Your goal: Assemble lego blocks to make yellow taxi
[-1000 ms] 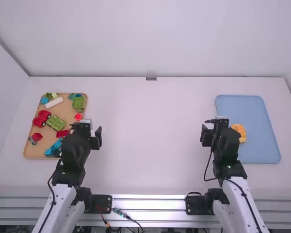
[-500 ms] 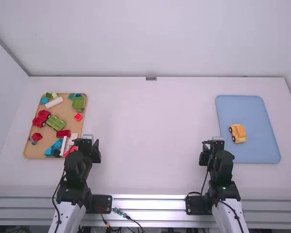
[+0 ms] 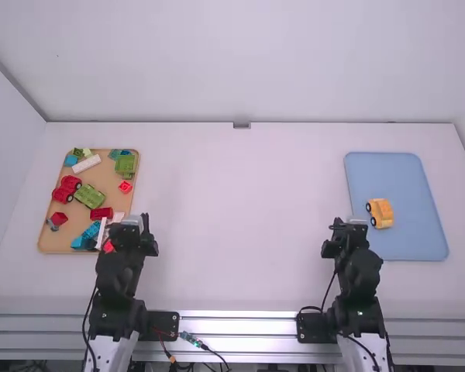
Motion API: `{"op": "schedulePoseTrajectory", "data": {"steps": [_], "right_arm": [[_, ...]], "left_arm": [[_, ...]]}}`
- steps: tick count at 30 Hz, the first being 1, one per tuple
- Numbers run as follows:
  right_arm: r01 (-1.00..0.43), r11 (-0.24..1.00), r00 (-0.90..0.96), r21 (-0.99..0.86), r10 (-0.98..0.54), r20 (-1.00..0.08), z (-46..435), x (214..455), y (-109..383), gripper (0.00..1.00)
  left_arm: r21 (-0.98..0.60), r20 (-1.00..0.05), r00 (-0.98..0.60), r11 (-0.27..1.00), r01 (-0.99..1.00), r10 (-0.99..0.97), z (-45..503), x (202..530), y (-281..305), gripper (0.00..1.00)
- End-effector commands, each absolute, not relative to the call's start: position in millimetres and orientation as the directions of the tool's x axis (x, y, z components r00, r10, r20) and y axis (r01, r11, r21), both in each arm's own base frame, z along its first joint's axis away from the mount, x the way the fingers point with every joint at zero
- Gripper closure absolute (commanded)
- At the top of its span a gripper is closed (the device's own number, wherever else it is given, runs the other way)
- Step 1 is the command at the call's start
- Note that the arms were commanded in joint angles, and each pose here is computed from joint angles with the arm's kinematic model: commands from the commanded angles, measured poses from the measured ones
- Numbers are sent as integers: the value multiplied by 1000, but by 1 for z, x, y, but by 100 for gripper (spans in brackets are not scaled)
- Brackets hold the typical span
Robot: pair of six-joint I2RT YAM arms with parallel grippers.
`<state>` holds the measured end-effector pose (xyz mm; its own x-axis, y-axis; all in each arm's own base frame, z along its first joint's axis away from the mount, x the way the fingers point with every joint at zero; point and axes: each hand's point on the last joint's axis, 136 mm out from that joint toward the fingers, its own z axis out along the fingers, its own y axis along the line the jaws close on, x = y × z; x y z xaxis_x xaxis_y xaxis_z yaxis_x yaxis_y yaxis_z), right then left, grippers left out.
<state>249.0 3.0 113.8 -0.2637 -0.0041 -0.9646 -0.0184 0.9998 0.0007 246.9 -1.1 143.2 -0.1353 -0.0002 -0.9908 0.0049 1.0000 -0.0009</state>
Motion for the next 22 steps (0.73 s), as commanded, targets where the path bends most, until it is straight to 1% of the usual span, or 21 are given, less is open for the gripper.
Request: {"op": "schedulePoseTrajectory", "data": {"steps": [1,6,13,22], "right_arm": [[-16,1000,-244,4,0,-970,115,248,3,99],[-16,1000,-189,3,0,-982,128,248,3,100],[-16,1000,-111,2,0,-994,146,246,3,100],[-16,1000,-105,2,0,-994,148,246,3,100]], "left_arm": [[0,-993,-116,1000,0,0,145,246,0,96],[0,-994,-105,1000,0,0,148,246,0,100],[0,-994,-105,1000,0,0,148,246,0,100],[0,-994,-105,1000,0,0,148,246,0,100]]}}
